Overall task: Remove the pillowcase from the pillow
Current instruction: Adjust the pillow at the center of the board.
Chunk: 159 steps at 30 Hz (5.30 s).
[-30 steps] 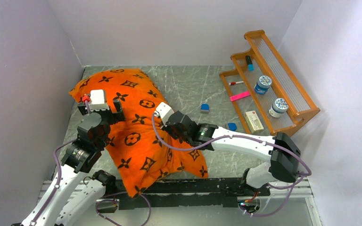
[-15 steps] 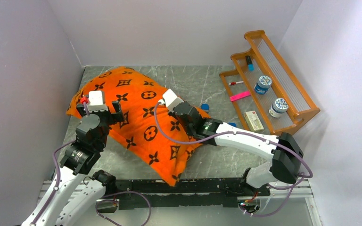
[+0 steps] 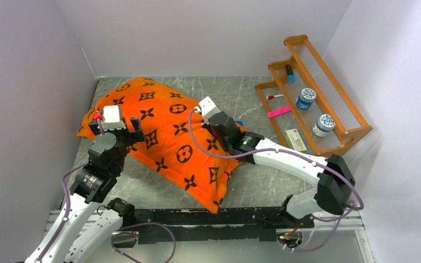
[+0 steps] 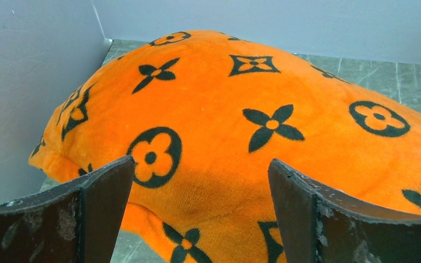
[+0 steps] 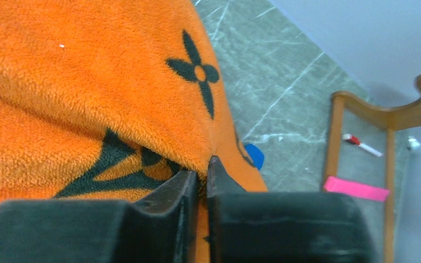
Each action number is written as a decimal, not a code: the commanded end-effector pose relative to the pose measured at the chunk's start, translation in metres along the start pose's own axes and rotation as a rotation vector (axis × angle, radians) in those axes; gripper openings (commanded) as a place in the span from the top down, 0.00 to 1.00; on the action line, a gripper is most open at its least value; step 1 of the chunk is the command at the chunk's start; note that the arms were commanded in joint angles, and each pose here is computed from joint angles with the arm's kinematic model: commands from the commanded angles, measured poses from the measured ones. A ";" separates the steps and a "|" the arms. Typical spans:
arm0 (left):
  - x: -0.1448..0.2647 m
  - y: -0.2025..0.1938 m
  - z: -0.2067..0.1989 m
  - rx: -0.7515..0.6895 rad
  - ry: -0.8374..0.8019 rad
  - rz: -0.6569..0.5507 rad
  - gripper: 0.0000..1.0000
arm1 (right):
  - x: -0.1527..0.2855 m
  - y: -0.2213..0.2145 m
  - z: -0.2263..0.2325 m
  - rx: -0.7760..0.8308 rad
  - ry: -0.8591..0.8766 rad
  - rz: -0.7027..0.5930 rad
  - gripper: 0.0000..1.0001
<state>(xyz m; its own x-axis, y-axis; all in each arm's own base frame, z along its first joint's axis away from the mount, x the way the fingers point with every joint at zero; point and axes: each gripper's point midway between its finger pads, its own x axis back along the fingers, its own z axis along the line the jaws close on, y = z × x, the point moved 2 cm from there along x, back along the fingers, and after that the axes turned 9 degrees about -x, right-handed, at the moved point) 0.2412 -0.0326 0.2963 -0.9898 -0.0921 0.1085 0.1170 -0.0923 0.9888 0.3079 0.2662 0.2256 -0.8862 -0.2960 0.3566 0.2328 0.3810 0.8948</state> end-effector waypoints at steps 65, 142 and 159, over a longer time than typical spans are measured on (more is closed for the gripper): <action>-0.118 0.021 0.001 0.011 -0.053 0.325 0.03 | 0.081 -0.133 0.063 -0.589 0.500 0.325 1.00; 0.037 -0.001 -0.124 0.138 -1.122 0.296 0.95 | -0.054 0.208 -0.011 -0.342 0.401 -0.494 1.00; 0.055 -0.017 -0.138 0.141 -1.196 0.253 0.78 | -0.153 0.177 0.053 -0.325 0.539 -0.349 0.88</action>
<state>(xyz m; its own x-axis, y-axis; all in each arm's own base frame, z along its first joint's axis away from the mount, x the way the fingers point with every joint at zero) 0.1928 -0.1557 0.2300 -0.4229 0.7979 0.4295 0.5744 -0.1306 0.8081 0.5019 0.3654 0.2621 -0.7761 -0.6021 0.1874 0.2058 0.0391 0.9778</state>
